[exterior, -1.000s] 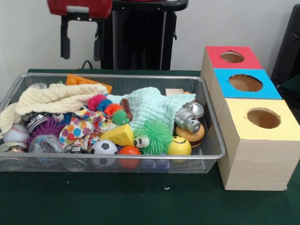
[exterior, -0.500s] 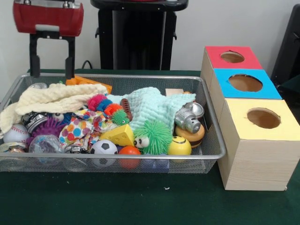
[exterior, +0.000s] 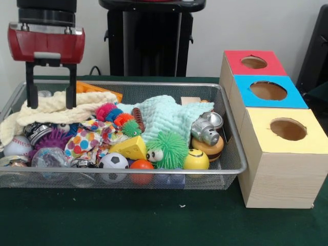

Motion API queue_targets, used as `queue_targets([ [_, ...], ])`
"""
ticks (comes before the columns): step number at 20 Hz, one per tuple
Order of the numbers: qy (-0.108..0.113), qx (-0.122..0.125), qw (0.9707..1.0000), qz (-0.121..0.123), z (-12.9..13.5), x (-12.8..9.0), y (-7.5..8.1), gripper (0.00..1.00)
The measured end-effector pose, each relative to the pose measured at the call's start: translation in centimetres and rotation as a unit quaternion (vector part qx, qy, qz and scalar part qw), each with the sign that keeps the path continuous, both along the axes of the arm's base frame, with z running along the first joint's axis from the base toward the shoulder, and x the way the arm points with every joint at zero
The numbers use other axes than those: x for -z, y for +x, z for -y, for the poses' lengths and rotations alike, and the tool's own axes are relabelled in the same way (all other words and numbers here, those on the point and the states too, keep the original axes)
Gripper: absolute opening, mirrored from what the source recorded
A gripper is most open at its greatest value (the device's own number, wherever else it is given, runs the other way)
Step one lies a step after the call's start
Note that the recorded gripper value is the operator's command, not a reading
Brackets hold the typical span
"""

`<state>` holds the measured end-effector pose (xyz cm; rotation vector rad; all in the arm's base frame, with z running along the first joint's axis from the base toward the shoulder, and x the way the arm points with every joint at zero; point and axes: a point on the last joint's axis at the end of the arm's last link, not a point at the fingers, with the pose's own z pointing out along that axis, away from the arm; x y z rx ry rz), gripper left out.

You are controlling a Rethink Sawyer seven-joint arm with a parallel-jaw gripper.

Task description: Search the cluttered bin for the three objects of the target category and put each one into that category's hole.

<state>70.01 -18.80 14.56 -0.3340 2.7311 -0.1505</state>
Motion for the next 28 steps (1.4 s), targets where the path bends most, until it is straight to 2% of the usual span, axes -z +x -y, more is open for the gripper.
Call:
queue_targets([
  [4, 0.001, -0.012, 0.9999, -0.011, -0.4, 2.2, -0.5, 1.00],
  [6, 0.002, -0.021, 0.9996, -0.021, -0.6, 4.1, -1.2, 1.00],
  [14, 0.005, -0.045, 0.9984, -0.034, -1.5, 8.6, -2.7, 1.00],
  [19, 0.005, -0.049, 0.9981, -0.038, -1.6, 9.3, -3.0, 1.00],
  [28, 0.002, -0.050, 0.9982, -0.033, -1.6, 8.7, -2.7, 1.00],
])
